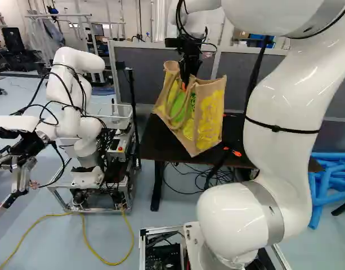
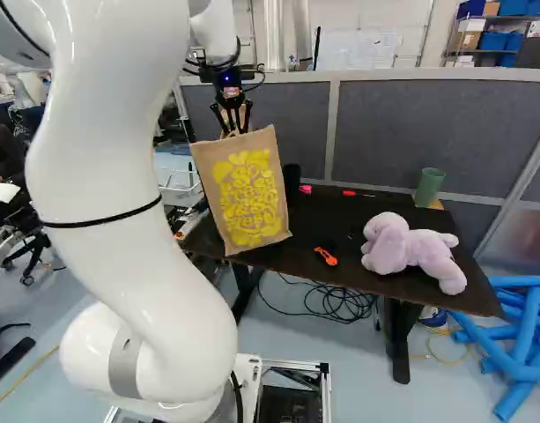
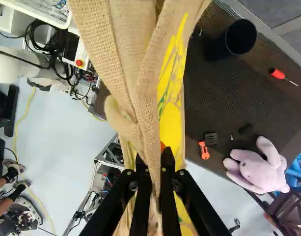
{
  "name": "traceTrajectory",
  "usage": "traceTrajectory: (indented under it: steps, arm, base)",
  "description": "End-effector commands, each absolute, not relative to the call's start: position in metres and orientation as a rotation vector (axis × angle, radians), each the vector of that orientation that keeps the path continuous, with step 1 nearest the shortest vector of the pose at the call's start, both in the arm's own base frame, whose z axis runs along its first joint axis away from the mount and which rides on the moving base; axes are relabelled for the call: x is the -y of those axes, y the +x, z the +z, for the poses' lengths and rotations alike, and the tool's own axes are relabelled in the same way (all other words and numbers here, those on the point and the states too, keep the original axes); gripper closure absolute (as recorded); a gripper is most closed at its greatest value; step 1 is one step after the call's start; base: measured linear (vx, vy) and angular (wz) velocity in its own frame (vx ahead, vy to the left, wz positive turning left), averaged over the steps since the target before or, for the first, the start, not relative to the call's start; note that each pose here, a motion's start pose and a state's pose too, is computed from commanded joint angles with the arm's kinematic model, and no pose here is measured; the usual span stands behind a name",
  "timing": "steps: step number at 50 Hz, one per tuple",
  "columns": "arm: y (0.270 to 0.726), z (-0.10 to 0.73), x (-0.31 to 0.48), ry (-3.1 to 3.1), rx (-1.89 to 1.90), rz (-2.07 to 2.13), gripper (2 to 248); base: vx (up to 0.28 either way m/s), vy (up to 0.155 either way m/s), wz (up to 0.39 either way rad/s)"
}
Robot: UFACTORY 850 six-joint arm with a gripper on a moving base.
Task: Pick up the bag on the ground and place it on the table
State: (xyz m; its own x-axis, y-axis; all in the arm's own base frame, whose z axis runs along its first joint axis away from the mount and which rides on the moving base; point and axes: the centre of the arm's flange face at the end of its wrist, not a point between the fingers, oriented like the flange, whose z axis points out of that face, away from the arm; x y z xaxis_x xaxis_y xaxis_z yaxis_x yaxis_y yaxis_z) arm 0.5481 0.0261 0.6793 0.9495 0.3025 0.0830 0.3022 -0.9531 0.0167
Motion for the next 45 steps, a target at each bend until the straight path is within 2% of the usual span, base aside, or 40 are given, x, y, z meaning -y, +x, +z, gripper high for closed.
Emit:
traceTrajectory:
  steps: [45]
  arm:
    - [0.638, 0.623, -0.064, 3.098, -0.563, -0.043, 227]
  base:
    - [0.0, 0.0, 0.0]
